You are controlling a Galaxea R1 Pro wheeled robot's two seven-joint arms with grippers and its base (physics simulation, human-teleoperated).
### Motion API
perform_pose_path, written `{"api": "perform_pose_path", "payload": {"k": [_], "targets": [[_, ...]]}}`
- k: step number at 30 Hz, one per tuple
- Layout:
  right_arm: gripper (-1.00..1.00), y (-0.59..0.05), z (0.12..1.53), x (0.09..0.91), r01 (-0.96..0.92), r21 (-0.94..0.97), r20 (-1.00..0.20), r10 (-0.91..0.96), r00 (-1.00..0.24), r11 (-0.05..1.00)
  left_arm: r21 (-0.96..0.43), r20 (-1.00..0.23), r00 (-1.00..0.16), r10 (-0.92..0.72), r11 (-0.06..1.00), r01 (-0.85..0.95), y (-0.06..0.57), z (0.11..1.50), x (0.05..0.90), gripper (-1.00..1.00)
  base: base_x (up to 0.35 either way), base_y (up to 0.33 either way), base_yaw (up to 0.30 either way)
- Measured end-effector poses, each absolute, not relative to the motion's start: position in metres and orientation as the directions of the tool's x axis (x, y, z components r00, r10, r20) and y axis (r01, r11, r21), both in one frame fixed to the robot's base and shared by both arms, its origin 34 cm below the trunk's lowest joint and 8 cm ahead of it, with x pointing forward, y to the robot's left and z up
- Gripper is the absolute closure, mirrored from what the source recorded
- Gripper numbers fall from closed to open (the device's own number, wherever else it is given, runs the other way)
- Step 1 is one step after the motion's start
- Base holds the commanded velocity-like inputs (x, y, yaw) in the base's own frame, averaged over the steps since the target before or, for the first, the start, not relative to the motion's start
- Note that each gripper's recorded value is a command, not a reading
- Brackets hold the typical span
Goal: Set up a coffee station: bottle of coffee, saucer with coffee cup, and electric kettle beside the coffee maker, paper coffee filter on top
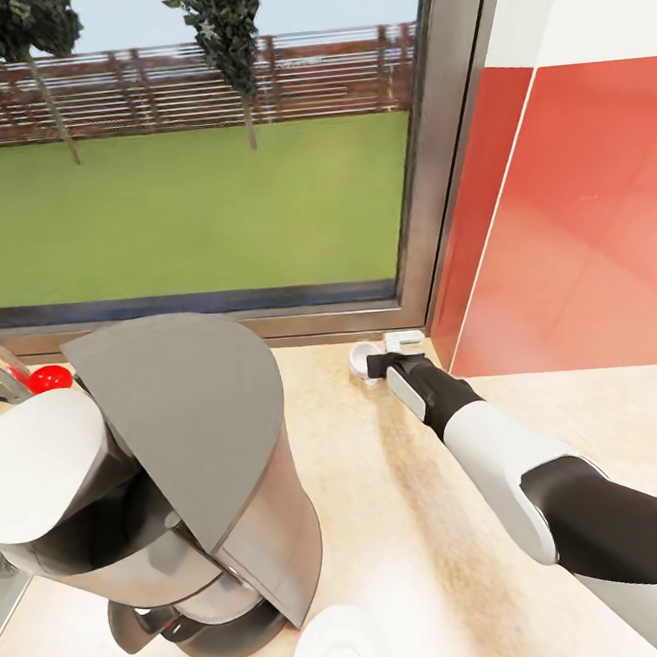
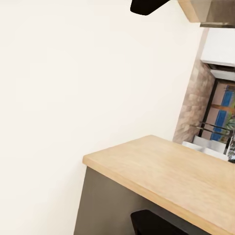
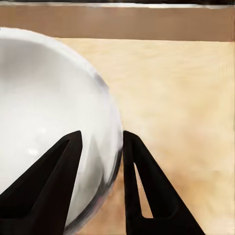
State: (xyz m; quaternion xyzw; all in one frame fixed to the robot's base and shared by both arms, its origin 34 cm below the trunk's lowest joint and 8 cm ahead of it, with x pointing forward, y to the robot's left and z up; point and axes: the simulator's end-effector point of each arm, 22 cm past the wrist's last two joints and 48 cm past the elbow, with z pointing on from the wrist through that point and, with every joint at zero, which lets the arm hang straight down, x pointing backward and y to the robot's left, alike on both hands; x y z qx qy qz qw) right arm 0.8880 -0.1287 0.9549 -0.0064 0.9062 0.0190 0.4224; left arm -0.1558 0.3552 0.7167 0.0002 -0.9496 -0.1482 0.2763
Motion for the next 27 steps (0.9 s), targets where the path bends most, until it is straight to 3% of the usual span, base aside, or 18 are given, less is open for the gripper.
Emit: {"api": "perform_pose_path", "payload": {"k": [3,18,27], "targets": [[1.00,-0.124,0.982,0.901,-0.034,0.042,-0.803,0.013,-0.596,0.999,0.279,0.524,-0.848,-0.079,0.957,0.083,0.355,0.716,-0.155,-1.00,-0.257,-0.105,0.000],[1.00,-0.123,0.986,0.903,-0.035,0.045,-0.808,0.015,-0.588,0.998,0.280,0.521,-0.850,-0.077,0.956,0.085,0.356,0.716,-0.154,-1.00,-0.289,-0.143,0.000],[1.00,-0.123,0.987,0.903,-0.033,0.047,-0.809,0.018,-0.588,0.998,0.289,0.517,-0.852,-0.087,0.954,0.078,0.359,0.715,-0.152,-1.00,-0.328,-0.024,0.000]]}}
